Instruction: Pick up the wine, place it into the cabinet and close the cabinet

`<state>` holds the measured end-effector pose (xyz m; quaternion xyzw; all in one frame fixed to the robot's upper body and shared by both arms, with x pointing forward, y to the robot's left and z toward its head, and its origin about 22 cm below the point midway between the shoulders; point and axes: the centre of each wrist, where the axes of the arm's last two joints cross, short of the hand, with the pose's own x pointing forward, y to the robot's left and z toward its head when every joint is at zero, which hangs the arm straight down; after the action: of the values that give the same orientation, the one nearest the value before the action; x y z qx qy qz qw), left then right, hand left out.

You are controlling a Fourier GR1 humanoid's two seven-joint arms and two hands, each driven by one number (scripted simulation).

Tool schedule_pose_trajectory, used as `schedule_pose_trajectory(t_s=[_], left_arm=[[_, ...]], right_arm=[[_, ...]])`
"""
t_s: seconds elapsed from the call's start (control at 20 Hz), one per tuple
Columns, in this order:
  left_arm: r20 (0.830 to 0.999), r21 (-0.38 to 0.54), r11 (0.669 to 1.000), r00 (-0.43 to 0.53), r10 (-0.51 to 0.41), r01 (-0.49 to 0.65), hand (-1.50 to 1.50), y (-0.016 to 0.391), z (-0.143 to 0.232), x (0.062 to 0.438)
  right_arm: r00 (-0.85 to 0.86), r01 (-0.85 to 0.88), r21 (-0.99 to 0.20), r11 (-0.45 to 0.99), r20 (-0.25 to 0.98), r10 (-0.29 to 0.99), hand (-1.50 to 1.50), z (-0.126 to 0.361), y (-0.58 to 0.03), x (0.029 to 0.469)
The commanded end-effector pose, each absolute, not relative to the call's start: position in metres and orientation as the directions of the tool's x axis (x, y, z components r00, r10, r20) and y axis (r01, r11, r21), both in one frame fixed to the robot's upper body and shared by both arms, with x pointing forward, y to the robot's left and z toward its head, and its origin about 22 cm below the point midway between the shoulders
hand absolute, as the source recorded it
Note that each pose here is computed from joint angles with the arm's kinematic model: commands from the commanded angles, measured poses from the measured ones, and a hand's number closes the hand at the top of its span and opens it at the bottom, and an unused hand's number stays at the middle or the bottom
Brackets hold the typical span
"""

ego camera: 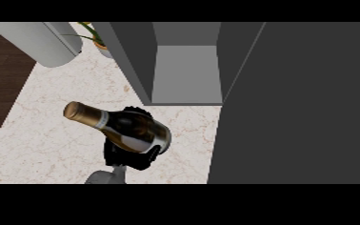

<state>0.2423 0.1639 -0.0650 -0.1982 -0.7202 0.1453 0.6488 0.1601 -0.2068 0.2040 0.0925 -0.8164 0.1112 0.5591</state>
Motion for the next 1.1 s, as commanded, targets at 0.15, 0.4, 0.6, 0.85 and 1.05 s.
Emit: schedule_pose_trajectory(t_s=[0.15,0.4,0.6,0.85,1.05], left_arm=[[0.877,-0.478,0.877,-0.024,0.48,0.046,1.5,0.126,-0.066,0.231],[0.871,-0.49,0.872,-0.017,0.49,0.001,1.5,0.125,-0.066,0.246],[0.879,-0.477,0.879,-0.019,0.477,-0.015,1.5,0.107,-0.084,0.262],[0.874,-0.484,0.875,-0.053,0.483,-0.007,1.5,0.111,-0.096,0.259],[0.879,-0.472,0.882,-0.07,0.472,0.015,1.5,0.113,-0.077,0.283]], right_arm=[[-0.377,-0.292,-0.067,0.954,0.925,-0.051,-1.5,0.212,-0.21,0.164],[-0.36,-0.304,-0.072,0.95,0.932,-0.044,-1.5,0.204,-0.211,0.154],[-0.372,-0.301,-0.076,0.951,0.927,-0.043,-1.5,0.197,-0.213,0.154],[-0.342,-0.304,-0.071,0.95,0.939,-0.039,-1.5,0.209,-0.231,0.147],[-0.346,-0.299,-0.054,0.953,0.937,-0.055,-1.5,0.188,-0.225,0.165]])
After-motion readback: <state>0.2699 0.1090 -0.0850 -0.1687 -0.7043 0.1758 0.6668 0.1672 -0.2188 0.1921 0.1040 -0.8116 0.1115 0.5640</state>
